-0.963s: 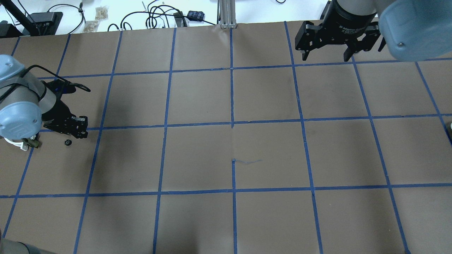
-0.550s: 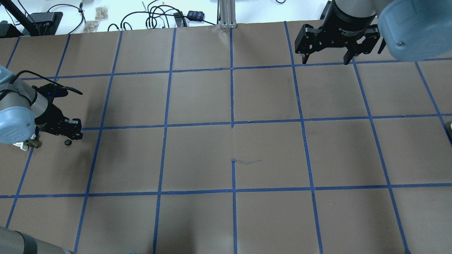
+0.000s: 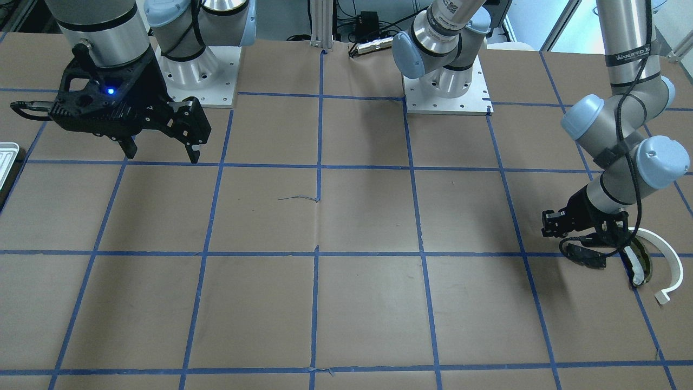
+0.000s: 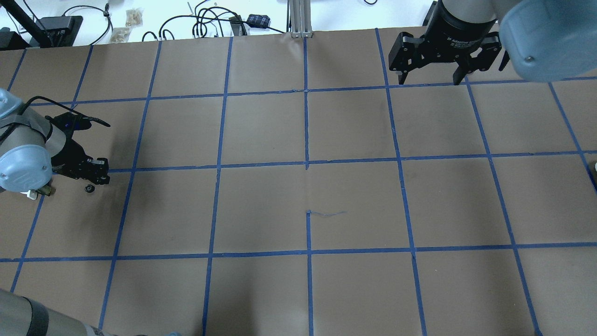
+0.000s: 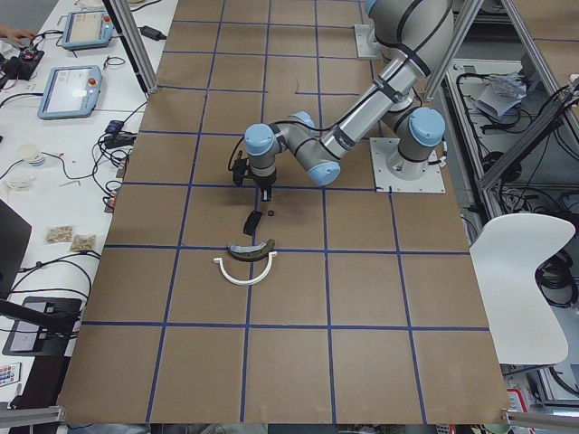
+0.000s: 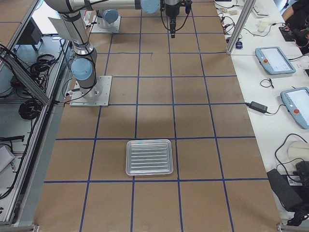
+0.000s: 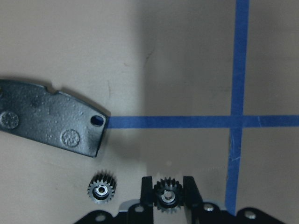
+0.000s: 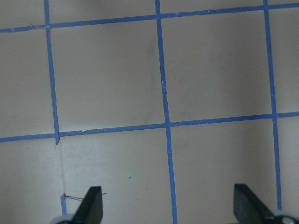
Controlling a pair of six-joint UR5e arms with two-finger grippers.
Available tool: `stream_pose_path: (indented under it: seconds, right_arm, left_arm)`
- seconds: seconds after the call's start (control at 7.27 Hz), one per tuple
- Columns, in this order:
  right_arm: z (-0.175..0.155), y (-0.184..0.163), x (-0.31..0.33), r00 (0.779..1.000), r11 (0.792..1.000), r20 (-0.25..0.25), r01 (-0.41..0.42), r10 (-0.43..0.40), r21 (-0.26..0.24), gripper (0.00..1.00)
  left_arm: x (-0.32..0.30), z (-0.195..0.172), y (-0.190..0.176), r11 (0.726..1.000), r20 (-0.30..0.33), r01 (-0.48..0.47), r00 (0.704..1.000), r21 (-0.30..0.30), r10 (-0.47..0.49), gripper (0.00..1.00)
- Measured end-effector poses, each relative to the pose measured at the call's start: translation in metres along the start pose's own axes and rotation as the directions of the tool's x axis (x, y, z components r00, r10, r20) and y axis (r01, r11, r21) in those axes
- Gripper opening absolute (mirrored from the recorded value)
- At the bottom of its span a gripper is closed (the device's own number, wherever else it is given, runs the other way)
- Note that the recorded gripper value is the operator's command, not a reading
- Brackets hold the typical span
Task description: Place bearing gear from tray to pile
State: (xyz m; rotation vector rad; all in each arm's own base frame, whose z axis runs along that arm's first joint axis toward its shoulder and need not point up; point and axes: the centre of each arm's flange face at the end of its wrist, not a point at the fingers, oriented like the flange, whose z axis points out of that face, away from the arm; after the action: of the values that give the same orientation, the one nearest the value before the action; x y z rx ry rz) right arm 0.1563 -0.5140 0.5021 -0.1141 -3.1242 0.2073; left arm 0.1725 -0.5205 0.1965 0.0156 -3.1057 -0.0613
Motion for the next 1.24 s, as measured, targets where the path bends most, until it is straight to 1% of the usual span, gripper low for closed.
stream_pose_path:
  seconds: [1.1,1.24]
  right_arm:
    - [0.0003,-0.0003,0.0009,1.0,1.0,-0.009,0.005,-0.005,0.0,1.0]
    - [0.0003,-0.0003,0.0009,1.0,1.0,-0.01,0.005,-0.005,0.0,1.0]
  left_arm:
    - [-0.0018,0.0027,0.0016,1.0,0.01,0.002,1.0,-0.011,-0.002,0.0]
    - [-0.002,0.0032,0.0016,1.0,0.011,0.001,1.0,-0.012,0.0,0.16]
